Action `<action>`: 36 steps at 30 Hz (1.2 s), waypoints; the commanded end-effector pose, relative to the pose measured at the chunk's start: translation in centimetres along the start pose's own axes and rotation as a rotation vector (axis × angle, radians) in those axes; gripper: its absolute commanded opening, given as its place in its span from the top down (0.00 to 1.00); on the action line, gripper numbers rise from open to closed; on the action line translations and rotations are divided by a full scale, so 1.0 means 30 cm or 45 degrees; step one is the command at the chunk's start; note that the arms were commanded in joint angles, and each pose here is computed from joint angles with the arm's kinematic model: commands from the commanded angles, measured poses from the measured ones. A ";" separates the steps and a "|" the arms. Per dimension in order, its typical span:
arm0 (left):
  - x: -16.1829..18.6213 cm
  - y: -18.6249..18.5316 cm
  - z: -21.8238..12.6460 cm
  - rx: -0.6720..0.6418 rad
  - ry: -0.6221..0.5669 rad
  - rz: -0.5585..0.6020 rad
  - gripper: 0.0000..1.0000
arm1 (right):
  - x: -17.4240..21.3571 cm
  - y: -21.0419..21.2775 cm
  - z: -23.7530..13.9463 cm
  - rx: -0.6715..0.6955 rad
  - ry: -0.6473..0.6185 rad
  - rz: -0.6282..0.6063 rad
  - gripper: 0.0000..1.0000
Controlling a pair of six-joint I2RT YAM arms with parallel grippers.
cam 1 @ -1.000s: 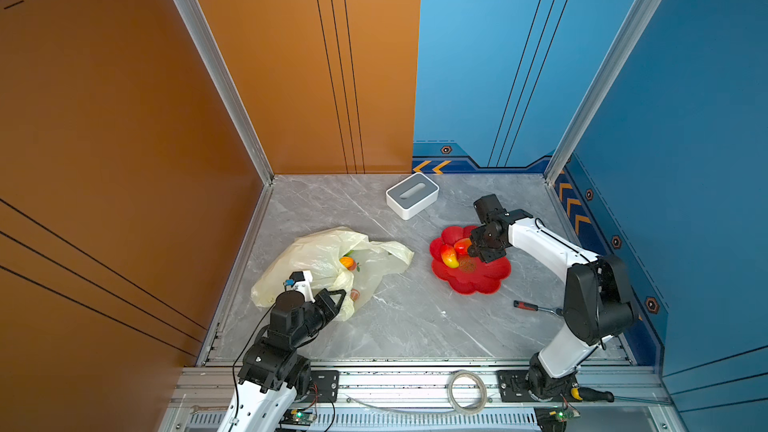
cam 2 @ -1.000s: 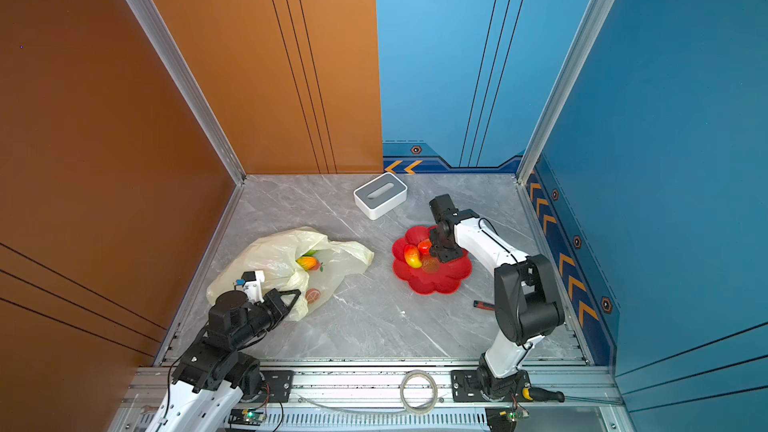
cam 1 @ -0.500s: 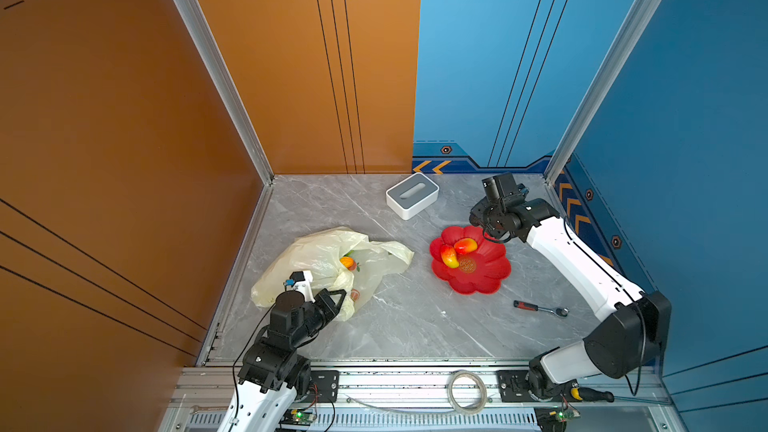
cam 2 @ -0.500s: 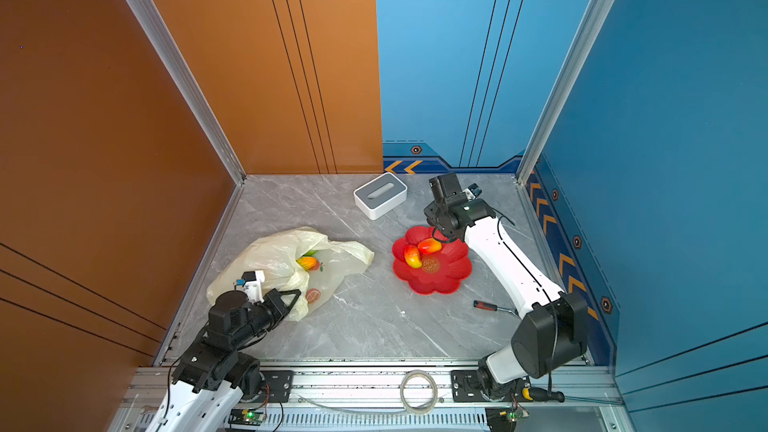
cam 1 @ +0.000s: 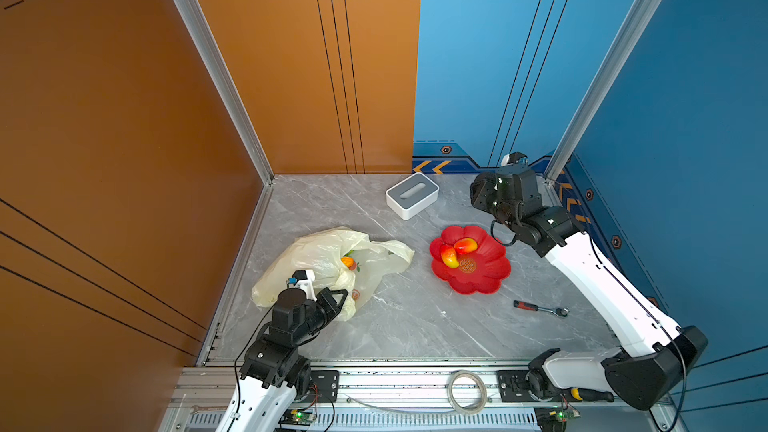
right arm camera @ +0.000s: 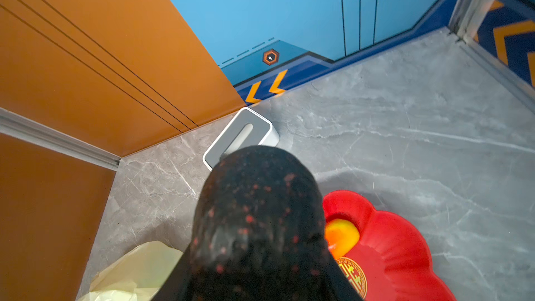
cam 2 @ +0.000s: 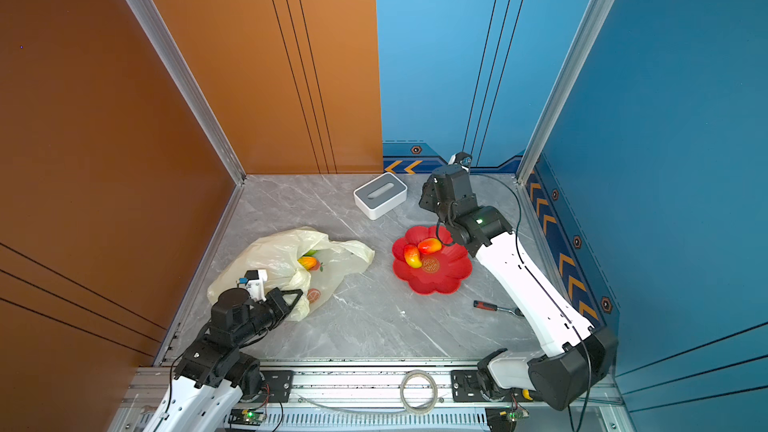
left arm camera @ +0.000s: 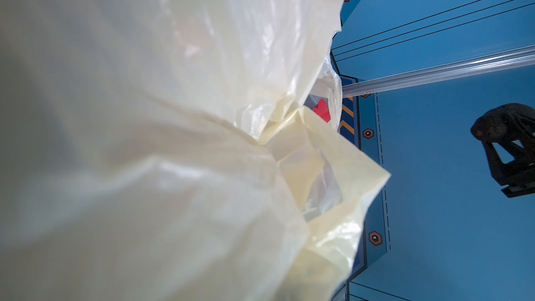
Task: Place the fruits into the plastic bag
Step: 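Lift the dark avocado out of the bowl with the right gripper, then carry the avocado over to the bag mouth held by the left gripper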
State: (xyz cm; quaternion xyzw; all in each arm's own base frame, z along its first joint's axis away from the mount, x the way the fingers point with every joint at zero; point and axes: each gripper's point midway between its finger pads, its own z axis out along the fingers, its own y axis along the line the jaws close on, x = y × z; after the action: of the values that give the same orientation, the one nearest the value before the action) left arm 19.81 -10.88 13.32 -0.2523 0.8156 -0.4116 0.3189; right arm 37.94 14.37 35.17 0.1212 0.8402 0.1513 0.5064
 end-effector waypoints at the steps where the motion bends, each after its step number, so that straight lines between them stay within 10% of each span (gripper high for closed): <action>1: -0.010 -0.021 -0.001 0.030 -0.006 0.017 1.00 | -0.136 0.093 -0.099 -0.126 -0.183 -0.200 0.73; 20: -0.012 -0.033 -0.009 0.031 -0.002 0.027 1.00 | -0.049 0.528 -0.321 -0.753 -0.301 -0.633 0.72; 36: -0.021 -0.043 -0.018 0.029 -0.013 0.023 1.00 | 0.313 0.712 -0.330 -0.994 -0.003 -0.881 0.71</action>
State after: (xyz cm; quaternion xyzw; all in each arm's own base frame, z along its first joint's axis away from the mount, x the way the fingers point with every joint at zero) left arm 19.90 -10.94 13.50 -0.2517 0.8155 -0.4126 0.3183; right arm 26.99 34.73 40.86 -0.3271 0.7147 0.2755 0.5535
